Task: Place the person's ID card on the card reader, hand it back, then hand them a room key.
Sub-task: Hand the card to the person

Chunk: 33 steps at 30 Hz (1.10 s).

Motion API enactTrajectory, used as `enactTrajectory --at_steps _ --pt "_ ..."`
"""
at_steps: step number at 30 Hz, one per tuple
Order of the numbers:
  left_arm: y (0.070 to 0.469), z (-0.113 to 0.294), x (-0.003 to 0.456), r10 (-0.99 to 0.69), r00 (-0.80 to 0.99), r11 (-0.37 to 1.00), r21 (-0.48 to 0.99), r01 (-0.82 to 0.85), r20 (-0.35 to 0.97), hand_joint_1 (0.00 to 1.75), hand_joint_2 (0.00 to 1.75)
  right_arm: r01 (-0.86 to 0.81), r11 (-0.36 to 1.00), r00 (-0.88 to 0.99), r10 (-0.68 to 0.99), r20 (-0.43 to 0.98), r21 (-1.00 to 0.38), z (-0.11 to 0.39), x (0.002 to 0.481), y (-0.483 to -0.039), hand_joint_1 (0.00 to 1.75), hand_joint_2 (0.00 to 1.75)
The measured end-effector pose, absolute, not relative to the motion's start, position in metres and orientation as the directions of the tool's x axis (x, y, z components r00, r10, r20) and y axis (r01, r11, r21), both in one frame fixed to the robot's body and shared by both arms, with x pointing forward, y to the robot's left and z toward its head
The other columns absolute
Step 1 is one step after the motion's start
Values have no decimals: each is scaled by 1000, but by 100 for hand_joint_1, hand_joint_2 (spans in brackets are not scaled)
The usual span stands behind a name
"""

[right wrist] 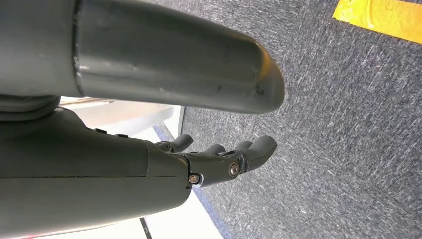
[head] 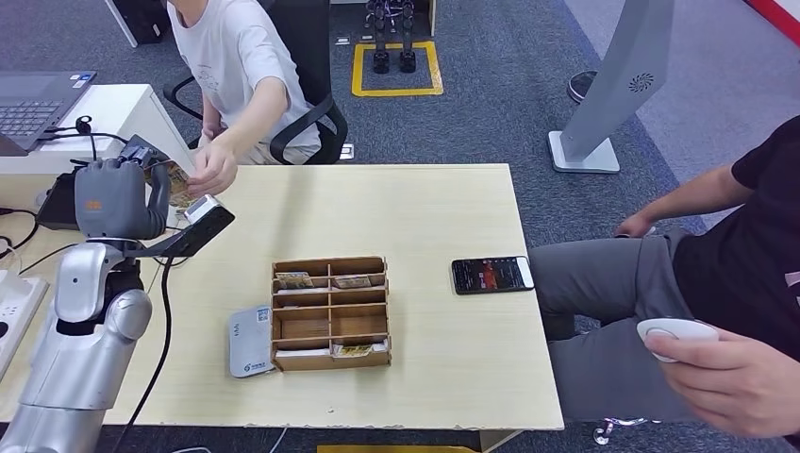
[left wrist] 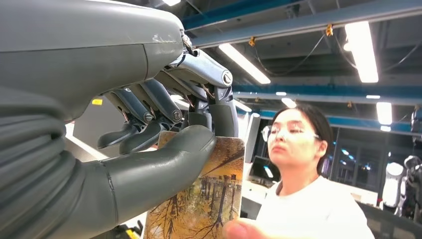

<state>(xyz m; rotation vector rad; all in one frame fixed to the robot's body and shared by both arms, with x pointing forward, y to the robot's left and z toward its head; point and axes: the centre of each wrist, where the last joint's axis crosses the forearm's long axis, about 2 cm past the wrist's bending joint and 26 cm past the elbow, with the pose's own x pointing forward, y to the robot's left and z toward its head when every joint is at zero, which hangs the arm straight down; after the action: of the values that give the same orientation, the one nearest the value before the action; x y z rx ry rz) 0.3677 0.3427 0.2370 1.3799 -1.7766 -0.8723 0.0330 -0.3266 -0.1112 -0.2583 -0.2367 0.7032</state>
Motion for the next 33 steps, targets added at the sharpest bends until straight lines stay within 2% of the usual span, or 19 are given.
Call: enactTrajectory --at_steps 5,6,9,10,14,18,22,25,29,33 --pt "343 230 370 -975 -167 208 857 -472 145 172 175 -603 733 738 663 130 -314 -111 33 -327 0 0" --pt "343 229 370 -975 -166 211 858 -468 149 139 175 -603 733 738 663 129 -314 -111 33 -327 0 0" --pt "344 228 370 -974 -167 216 859 -463 155 11 175 -603 733 739 662 126 -314 -111 33 -327 0 0" --pt "344 227 370 -974 -168 217 858 -465 155 0 175 -603 733 739 662 126 -314 -111 33 -327 0 0" --pt "349 222 365 -972 -161 232 830 -507 173 0 175 -595 740 745 654 128 -314 -111 33 -327 0 0" --pt "366 198 336 -962 -133 271 771 -577 239 0 175 -587 748 756 644 122 -309 -112 30 -325 0 0" --pt "397 171 288 -915 -87 351 674 -650 393 0 175 -573 764 775 623 107 -298 -112 23 -321 0 0" --pt "428 158 250 -835 -31 410 585 -700 549 0 175 -562 774 789 607 92 -290 -113 17 -319 0 0" --pt "483 145 204 -709 90 403 507 -762 700 0 175 -561 778 794 602 82 -281 -113 13 -316 0 0" --pt "551 112 142 -443 285 269 430 -862 850 0 175 -573 770 783 615 89 -282 -113 14 -316 0 0"
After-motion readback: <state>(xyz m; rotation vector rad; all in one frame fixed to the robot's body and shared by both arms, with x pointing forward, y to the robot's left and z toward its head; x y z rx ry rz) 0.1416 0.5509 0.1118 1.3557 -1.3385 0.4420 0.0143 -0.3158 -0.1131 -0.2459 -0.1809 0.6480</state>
